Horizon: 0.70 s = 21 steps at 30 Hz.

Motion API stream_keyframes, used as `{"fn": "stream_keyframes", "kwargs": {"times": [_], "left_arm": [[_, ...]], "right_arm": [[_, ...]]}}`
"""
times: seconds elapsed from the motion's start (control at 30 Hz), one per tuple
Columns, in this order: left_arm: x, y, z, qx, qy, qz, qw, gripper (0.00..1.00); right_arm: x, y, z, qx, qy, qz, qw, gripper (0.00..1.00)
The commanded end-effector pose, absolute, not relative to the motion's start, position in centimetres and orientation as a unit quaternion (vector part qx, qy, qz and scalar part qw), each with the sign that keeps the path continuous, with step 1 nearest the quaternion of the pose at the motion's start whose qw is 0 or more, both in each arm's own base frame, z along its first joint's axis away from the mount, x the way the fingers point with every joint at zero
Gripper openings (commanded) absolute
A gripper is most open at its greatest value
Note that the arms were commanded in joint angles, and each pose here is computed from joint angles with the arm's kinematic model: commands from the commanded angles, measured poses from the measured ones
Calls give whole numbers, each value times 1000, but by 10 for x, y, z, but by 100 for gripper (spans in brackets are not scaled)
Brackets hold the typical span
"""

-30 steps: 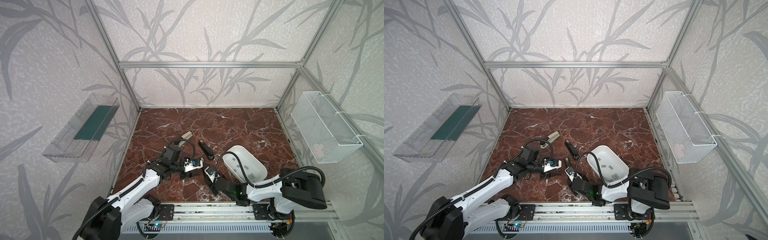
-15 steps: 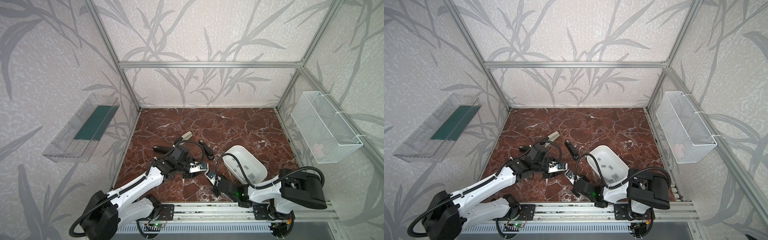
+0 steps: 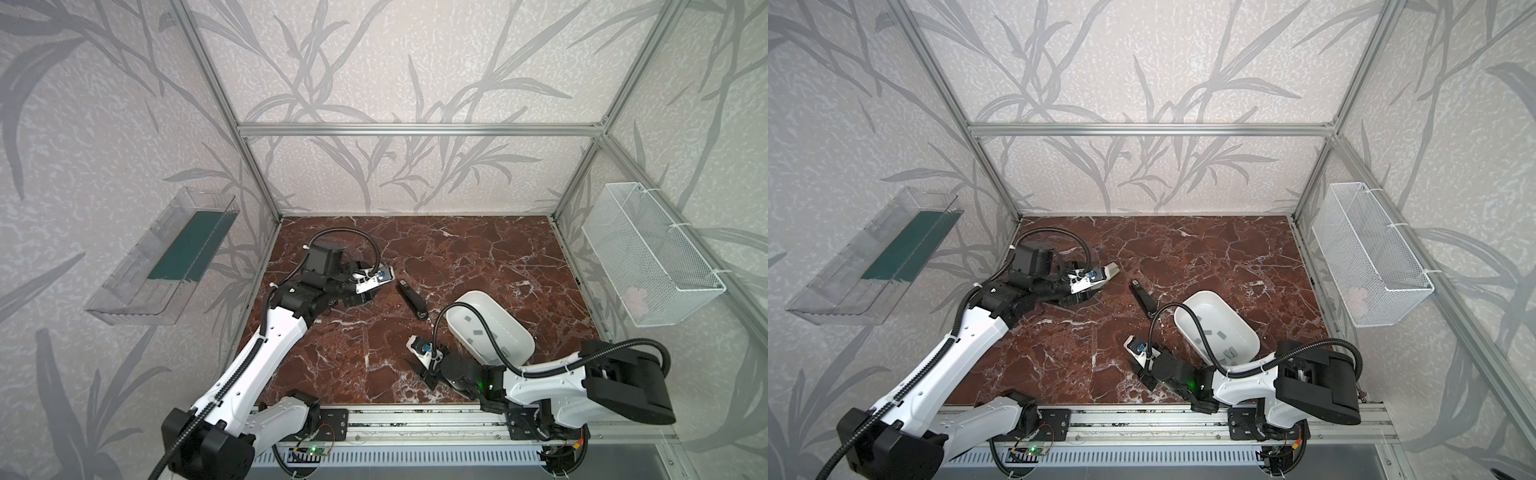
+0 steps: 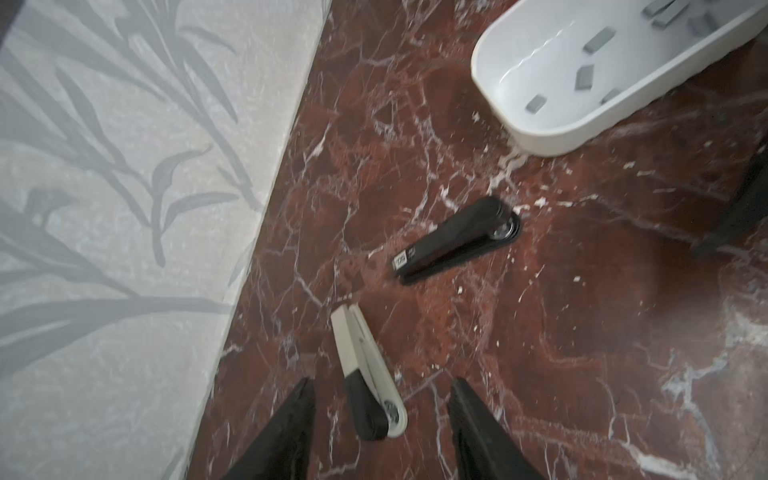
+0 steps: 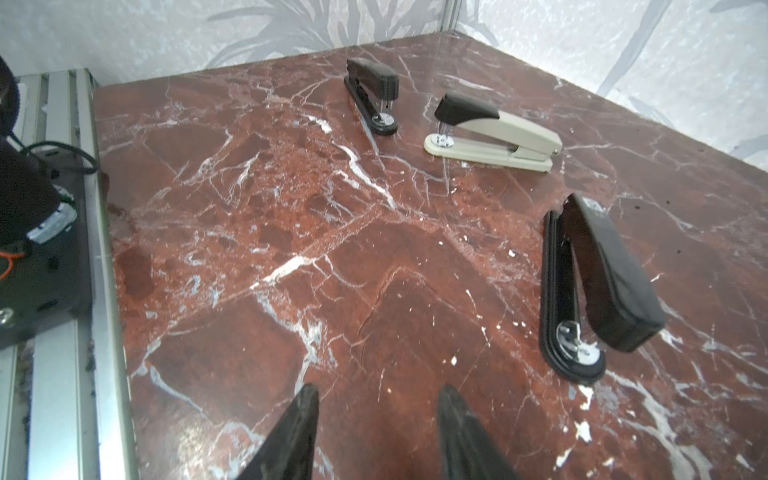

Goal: Load the staples into the stapler

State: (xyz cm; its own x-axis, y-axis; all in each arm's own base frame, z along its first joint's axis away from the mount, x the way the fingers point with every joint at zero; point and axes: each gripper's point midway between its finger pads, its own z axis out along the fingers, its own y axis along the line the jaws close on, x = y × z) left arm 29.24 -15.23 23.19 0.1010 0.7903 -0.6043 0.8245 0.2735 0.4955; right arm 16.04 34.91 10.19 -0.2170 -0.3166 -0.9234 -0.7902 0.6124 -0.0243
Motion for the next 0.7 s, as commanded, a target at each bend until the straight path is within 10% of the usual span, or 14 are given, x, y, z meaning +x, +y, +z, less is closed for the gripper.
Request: {"fn": "stream_keyframes", "kwargs": {"times": [0.0, 0.67], "left_arm": [[277, -135, 203, 615, 682, -54, 392, 56], [337, -229, 177, 744, 517, -178, 385, 49]], "right_arm": [[177, 339, 95, -318, 781, 205, 497, 49], [245, 262, 61, -262, 787, 153, 537, 46]]}}
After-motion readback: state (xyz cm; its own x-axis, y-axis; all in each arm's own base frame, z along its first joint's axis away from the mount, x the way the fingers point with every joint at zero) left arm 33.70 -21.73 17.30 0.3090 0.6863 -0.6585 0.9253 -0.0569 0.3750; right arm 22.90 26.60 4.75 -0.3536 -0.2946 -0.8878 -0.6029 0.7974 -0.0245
